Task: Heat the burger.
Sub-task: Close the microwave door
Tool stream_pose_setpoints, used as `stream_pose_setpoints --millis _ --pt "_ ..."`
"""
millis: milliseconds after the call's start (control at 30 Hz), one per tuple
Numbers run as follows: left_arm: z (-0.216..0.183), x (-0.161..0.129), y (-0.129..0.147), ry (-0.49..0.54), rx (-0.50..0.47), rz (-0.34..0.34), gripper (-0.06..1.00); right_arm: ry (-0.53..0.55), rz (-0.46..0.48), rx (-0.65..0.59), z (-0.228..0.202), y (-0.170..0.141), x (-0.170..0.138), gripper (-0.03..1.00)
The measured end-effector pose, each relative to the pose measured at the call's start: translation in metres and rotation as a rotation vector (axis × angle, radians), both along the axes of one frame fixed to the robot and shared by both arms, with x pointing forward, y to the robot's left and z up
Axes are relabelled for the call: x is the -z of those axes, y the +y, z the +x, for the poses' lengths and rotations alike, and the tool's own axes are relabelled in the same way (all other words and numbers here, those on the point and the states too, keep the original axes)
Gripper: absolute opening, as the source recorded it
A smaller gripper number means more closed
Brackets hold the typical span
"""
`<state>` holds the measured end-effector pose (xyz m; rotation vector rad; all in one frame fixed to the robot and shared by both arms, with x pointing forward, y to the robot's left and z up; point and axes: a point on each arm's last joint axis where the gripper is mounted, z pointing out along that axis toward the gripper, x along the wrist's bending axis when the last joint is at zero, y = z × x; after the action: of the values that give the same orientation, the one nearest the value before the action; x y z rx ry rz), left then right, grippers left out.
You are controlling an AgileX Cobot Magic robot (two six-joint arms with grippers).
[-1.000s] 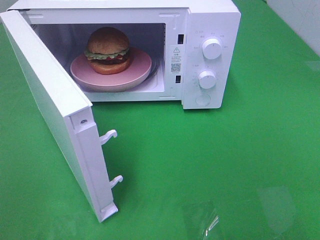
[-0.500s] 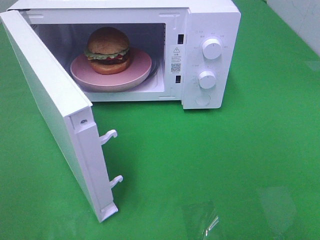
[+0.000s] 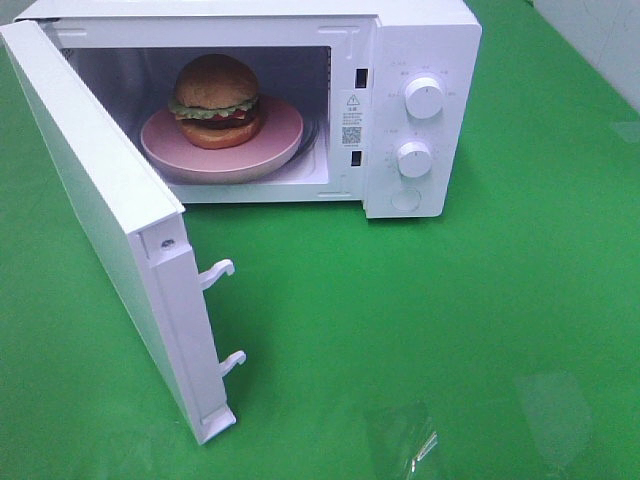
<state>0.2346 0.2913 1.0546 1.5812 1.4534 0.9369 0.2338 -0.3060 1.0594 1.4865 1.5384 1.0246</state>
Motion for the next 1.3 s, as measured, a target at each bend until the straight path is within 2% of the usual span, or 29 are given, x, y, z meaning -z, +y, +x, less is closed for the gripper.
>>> stream_pose_setpoints --millis 200,300,333,433,467,500,533,567,600,633,667,700,733,767,800,833,867,900,933,967,1067,1300 --pt "-0.001 -0.002 -0.001 -0.011 0.009 -0.013 0.97 0.0 0.0 0.0 0.0 0.0 0.0 0.76" --pt "-0.001 -0.01 -0.001 -0.069 0.007 -0.018 0.97 0.0 0.0 0.0 0.0 0.0 0.0 0.76" --pt "0.0 -0.015 -0.001 -0.122 0.002 -0.02 0.96 0.0 0.0 0.0 0.0 0.0 0.0 0.76" --pt "0.001 -0.019 -0.001 -0.159 -0.002 -0.022 0.93 0.0 0.0 0.0 0.0 0.0 0.0 0.76" --pt "0.002 -0.022 0.0 -0.192 -0.006 -0.023 0.87 0.0 0.0 0.0 0.0 0.0 0.0 0.76" --pt "0.002 -0.022 0.0 -0.192 -0.006 -0.023 0.87 0.0 0.0 0.0 0.0 0.0 0.0 0.76" --pt "0.003 -0.026 0.0 -0.235 -0.011 -0.024 0.81 0.0 0.0 0.0 0.0 0.0 0.0 0.76" --pt "0.004 -0.028 0.0 -0.257 -0.013 -0.025 0.68 0.0 0.0 0.0 0.0 0.0 0.0 0.76" --pt "0.004 -0.028 0.0 -0.257 -0.013 -0.025 0.68 0.0 0.0 0.0 0.0 0.0 0.0 0.76" --pt "0.005 -0.032 0.001 -0.307 -0.019 -0.025 0.54 0.0 0.0 0.0 0.0 0.0 0.0 0.76" --pt "0.005 -0.032 0.001 -0.307 -0.019 -0.025 0.54 0.0 0.0 0.0 0.0 0.0 0.0 0.76" --pt "0.005 -0.036 0.002 -0.354 -0.028 -0.019 0.41 0.0 0.0 0.0 0.0 0.0 0.0 0.76" --pt "0.005 -0.036 0.002 -0.354 -0.028 -0.019 0.41 0.0 0.0 0.0 0.0 0.0 0.0 0.76" --pt "0.007 -0.038 0.003 -0.394 -0.039 -0.01 0.27 0.0 0.0 0.0 0.0 0.0 0.0 0.76" --pt "0.007 -0.038 0.003 -0.394 -0.039 -0.01 0.27 0.0 0.0 0.0 0.0 0.0 0.0 0.76" --pt "0.009 -0.038 0.004 -0.414 -0.047 0.001 0.15 0.0 0.0 0.0 0.0 0.0 0.0 0.76" --pt "0.009 -0.038 0.004 -0.414 -0.047 0.001 0.15 0.0 0.0 0.0 0.0 0.0 0.0 0.76" --pt "0.013 -0.037 0.005 -0.408 -0.052 0.009 0.06 0.0 0.0 0.0 0.0 0.0 0.0 0.76" --pt "0.013 -0.037 0.005 -0.408 -0.052 0.009 0.06 0.0 0.0 0.0 0.0 0.0 0.0 0.76" --pt "0.019 -0.035 0.006 -0.381 -0.055 0.012 0.0 0.0 0.0 0.0 0.0 0.0 0.0 0.76" --pt "0.039 -0.035 0.007 -0.306 -0.06 0.021 0.0 0.0 0.0 0.0 0.0 0.0 0.0 0.76" --pt "0.064 -0.035 0.009 -0.256 -0.068 0.021 0.0 0.0 0.0 0.0 0.0 0.0 0.0 0.76"
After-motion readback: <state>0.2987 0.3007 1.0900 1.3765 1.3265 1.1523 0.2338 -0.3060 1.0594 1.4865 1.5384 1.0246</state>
